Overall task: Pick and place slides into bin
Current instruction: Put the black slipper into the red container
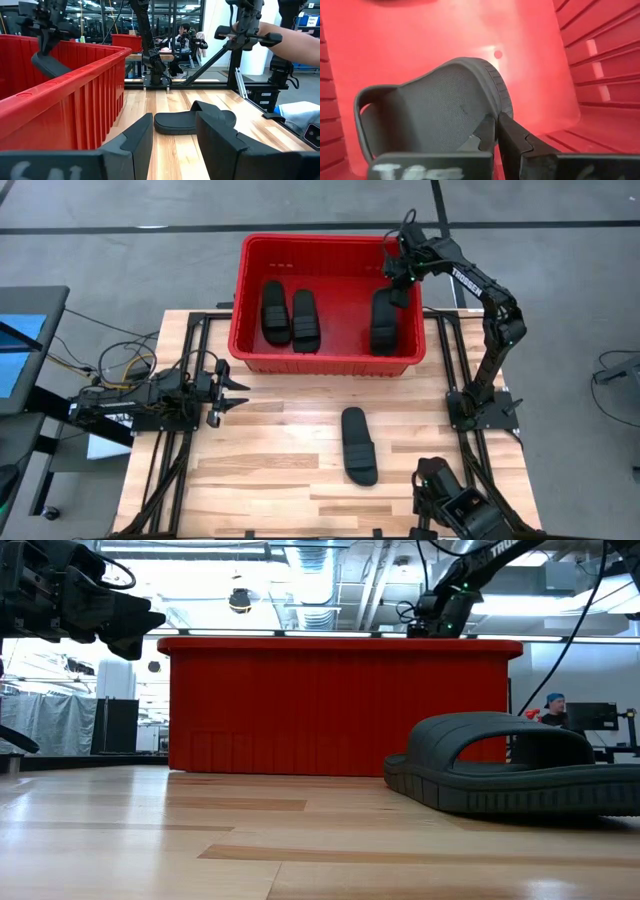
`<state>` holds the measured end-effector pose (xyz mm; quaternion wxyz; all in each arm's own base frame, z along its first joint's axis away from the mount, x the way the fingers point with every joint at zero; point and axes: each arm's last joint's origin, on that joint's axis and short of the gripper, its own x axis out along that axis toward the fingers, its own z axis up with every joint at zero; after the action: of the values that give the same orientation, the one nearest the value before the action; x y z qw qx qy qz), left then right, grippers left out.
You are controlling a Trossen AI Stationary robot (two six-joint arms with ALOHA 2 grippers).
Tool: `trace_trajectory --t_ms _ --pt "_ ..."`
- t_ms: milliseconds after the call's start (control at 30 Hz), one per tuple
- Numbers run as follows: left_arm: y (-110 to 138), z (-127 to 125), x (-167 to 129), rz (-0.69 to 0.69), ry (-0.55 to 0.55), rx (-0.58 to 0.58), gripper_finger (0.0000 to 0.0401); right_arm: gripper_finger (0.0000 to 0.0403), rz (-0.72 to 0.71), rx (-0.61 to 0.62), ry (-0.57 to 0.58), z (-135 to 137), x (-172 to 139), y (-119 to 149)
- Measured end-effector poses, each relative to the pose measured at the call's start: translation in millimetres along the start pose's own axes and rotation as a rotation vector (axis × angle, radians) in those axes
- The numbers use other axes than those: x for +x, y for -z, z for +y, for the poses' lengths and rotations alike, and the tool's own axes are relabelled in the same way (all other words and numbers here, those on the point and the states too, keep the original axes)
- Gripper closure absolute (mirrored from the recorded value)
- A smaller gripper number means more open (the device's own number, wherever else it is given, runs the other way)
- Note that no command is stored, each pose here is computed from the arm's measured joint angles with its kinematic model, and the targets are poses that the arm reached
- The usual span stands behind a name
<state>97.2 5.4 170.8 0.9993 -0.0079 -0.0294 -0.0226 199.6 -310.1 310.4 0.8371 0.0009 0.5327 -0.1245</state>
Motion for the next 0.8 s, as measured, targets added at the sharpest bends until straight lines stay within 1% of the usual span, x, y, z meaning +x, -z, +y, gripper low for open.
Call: trace_trajectory --t_ms 367,533,667,800 --pt "0 0 0 0.000 0.000 0.000 0.0262 0.0403 0.011 -0.022 -0.001 -1 12 7" --pt "0 0 0 0.000 0.000 0.000 0.0262 0.0401 0.015 -0.026 -0.001 0 13 8" --pt "0 0 0 0.000 0.000 0.000 0.0262 0.0386 0.016 -0.026 -0.002 0 13 8" --pt "0 0 0 0.000 0.000 0.000 0.0262 0.0360 0.016 -0.030 -0.003 0 13 7"
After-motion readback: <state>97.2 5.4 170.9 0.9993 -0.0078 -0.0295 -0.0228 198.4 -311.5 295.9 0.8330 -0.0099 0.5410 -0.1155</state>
